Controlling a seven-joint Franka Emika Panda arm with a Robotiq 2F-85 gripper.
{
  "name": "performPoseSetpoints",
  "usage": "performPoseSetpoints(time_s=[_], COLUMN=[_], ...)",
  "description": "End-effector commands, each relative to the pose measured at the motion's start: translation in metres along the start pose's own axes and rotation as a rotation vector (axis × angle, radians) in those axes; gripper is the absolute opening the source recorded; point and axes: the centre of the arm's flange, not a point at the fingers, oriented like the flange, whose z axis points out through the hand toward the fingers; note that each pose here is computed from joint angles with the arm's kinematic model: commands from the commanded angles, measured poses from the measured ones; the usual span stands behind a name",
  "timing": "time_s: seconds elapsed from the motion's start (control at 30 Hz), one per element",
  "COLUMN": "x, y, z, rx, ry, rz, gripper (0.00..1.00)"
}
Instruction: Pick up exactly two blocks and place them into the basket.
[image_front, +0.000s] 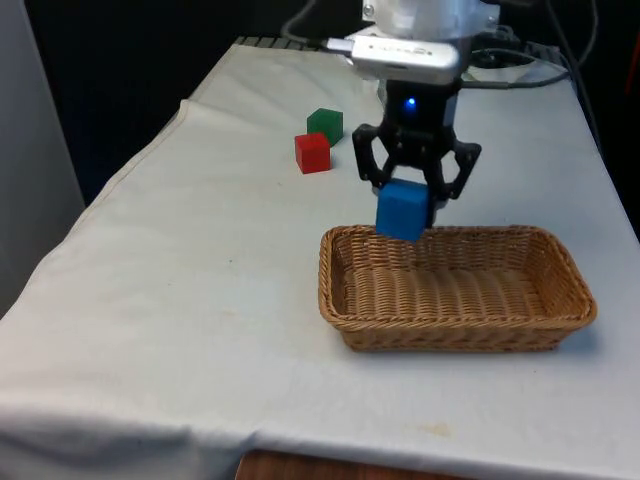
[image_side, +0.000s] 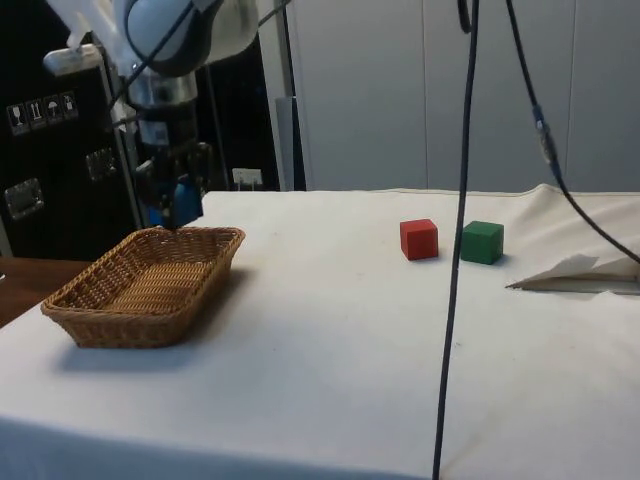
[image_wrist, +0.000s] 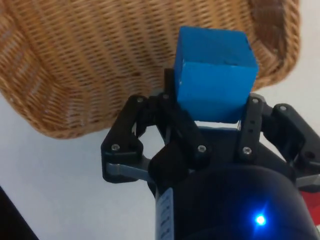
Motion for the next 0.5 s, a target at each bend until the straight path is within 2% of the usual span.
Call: performPoseSetpoints(time_s=[0.0, 0.2, 0.23, 0.47], x=[0.001, 0.000, 0.000, -0.005], y=[-0.007, -0.035, -0.032, -0.065], z=[0.003, 0.022, 0.020, 0.048], rx=[-0.003, 0.001, 0.004, 0.005], ry=[-0.001, -0.007, -0.009, -0.020], rz=[0.000, -0.012, -0.014, -0.027], gripper=[0.01, 0.01, 0.01, 0.01])
